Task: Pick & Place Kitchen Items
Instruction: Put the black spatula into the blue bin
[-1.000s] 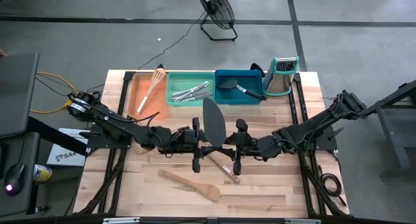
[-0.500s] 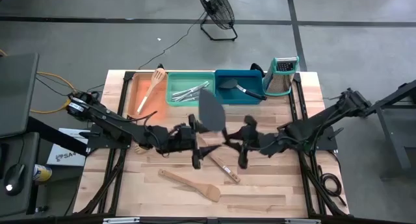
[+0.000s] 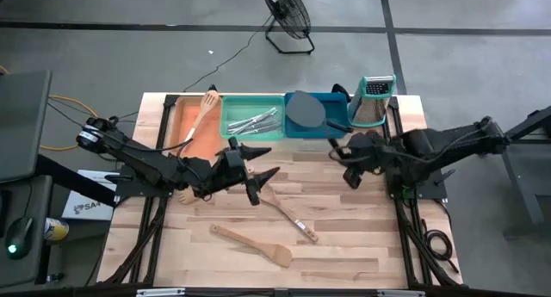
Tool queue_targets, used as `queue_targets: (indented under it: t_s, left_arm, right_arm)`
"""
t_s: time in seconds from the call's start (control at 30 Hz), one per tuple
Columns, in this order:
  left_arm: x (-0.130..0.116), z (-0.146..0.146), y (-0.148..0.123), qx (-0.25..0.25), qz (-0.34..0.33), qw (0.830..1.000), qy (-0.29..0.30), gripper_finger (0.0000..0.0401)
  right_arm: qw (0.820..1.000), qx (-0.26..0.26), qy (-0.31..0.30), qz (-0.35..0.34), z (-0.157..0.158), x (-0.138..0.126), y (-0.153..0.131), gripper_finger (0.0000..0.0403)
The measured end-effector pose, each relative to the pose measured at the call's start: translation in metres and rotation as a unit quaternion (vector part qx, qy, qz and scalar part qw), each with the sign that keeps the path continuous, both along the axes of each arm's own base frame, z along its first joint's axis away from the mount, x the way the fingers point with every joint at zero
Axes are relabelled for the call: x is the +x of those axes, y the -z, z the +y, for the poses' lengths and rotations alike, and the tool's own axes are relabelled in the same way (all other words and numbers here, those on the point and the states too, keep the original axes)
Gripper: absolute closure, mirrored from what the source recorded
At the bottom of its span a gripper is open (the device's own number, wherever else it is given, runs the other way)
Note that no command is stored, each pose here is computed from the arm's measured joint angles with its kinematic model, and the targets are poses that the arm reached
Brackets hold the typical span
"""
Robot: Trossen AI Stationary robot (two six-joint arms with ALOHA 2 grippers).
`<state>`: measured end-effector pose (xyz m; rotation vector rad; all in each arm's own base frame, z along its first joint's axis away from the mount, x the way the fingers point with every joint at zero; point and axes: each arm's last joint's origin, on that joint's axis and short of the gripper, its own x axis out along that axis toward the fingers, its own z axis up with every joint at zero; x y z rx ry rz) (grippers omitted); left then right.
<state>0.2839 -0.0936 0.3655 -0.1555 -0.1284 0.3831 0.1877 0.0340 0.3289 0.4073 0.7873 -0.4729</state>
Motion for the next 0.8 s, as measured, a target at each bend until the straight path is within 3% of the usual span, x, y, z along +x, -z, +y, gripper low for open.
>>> queue_targets:
  t_s: [0.17,0.4,0.57,0.8]
  left_arm:
    - [-0.004,0.004,-0.001,-0.002,0.006,0.998,-0.055,0.0135]
    - [-0.002,0.019,0.004,0.062,0.071,0.986,-0.135,0.0151]
    - [-0.005,0.049,0.006,0.082,0.120,0.980,-0.132,0.0165]
    - [0.001,0.095,0.018,0.090,0.188,0.976,-0.057,0.0176]
  right_arm:
    - [0.997,0.022,0.013,0.075,-0.032,-0.005,0.006,0.0319]
    - [0.984,0.046,0.037,0.169,-0.083,0.006,0.027,0.0321]
    - [0.968,0.068,0.055,0.235,-0.123,0.018,0.052,0.0324]
    - [0.940,0.069,0.077,0.325,-0.169,0.022,0.086,0.0354]
